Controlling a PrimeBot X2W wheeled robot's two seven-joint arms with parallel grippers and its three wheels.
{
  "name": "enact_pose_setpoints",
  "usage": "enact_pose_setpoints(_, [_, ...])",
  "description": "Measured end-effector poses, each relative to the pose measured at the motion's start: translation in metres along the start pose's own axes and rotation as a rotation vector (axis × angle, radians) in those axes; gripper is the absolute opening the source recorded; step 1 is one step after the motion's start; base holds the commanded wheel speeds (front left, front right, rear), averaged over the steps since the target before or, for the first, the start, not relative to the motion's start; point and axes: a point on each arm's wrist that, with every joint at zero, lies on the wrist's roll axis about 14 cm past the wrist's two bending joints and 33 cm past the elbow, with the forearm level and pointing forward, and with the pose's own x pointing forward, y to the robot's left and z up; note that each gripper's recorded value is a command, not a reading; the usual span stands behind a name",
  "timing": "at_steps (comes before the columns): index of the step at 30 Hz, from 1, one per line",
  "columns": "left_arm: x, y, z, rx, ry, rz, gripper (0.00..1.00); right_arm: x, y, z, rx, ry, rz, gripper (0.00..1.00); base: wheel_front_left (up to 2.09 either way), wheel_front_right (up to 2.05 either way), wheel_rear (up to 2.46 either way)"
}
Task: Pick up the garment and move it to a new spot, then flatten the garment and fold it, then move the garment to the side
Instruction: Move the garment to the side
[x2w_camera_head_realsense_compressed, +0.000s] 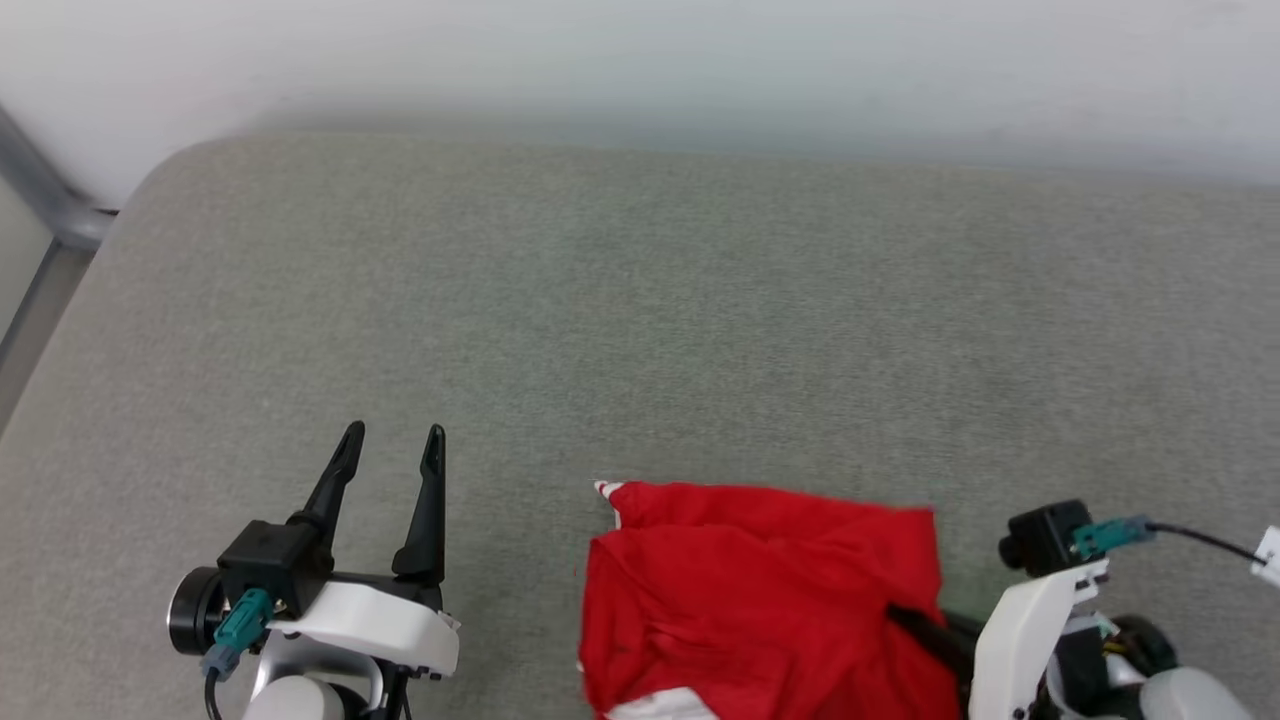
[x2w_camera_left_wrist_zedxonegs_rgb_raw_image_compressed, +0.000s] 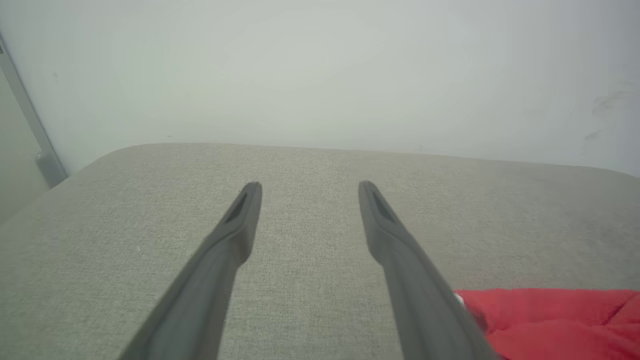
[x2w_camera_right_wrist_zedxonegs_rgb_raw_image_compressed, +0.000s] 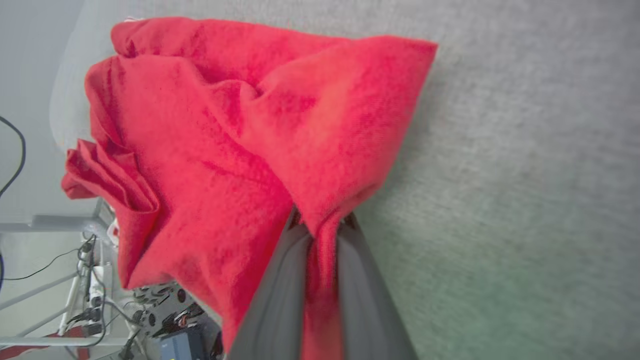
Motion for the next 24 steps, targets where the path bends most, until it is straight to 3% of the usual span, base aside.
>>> enact_pose_setpoints(9, [0.013, -0.045, 0.003, -0.014, -0.021, -0.133, 1.00, -0.069, -0.043, 0.043, -0.222, -0.135, -0.231, 0.00, 0.00, 0.00, 0.00])
enact_pose_setpoints(24, [0.071, -0.178, -0.007, -0.058, -0.058, -0.538, 1.00, -0.177, -0.134, 0.062, -0.153, -0.237, -0.616, 0.00, 0.00, 0.00, 0.00])
